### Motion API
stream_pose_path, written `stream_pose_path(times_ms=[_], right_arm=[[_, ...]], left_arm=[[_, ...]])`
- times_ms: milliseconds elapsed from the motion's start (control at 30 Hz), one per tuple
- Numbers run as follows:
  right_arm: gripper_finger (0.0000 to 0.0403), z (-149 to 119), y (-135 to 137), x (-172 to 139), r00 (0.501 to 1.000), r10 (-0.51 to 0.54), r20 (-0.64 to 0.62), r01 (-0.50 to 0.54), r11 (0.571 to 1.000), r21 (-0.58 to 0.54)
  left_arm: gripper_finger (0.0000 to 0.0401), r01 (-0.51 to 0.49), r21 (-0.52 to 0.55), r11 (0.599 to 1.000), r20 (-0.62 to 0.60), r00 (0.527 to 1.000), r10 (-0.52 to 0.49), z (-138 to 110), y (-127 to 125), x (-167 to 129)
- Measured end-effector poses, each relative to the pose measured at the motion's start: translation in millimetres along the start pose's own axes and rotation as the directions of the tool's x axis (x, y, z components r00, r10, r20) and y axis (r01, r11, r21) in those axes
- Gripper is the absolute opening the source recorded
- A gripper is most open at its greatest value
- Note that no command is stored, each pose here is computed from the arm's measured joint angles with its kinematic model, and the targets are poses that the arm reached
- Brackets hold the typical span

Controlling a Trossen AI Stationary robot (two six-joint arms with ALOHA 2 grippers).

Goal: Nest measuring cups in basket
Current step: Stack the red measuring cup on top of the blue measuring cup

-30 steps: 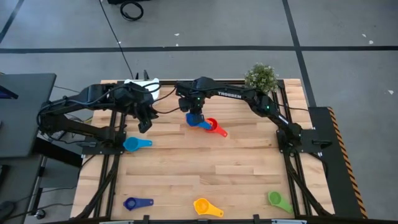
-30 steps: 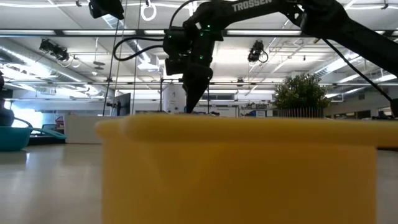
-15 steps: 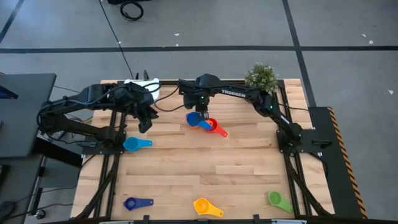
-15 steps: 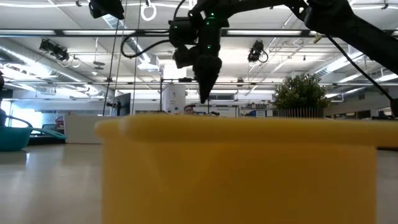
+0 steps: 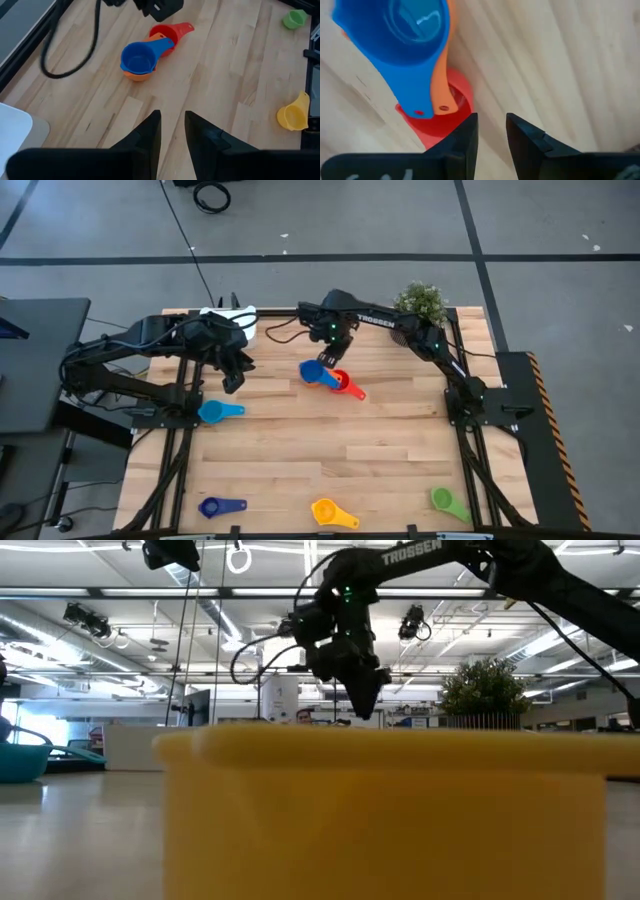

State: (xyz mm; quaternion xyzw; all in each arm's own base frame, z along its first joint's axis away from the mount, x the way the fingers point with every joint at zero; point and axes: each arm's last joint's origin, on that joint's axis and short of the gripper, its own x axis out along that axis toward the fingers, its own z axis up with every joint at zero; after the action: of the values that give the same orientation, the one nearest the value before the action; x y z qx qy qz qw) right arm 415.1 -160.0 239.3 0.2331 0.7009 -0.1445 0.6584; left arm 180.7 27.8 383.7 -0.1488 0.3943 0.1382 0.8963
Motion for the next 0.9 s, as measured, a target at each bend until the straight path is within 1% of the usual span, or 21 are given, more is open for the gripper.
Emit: stream_pose_path(times_ms=[333, 467, 567, 900], right_arm=[[0.0106, -7, 2, 36, 0.991, -0.015, -0.132, 0.014, 1.000, -0.008], [0.0106, -7, 4, 44, 0.990, -0.011, -0.137, 0.008, 1.000, -0.021], [0.0106, -6, 5, 44, 0.992, 0.013, -0.124, -0.018, 0.999, -0.037], [0.0106, 0, 6, 45, 0.998, 0.014, -0.069, -0.017, 0.999, -0.047]], left_arm=[[0.0094, 0.000, 0.001, 1.000, 0.000, 1.000, 0.000, 0, 0, 0], [0.0094, 0.000, 0.001, 1.000, 0.000, 1.000, 0.000, 0, 0, 0], [0.0094, 0.000, 0.001, 1.000, 0.000, 1.000, 0.000, 0, 0, 0], [0.0094, 0.000, 0.001, 1.000, 0.000, 1.000, 0.000, 0, 0, 0]])
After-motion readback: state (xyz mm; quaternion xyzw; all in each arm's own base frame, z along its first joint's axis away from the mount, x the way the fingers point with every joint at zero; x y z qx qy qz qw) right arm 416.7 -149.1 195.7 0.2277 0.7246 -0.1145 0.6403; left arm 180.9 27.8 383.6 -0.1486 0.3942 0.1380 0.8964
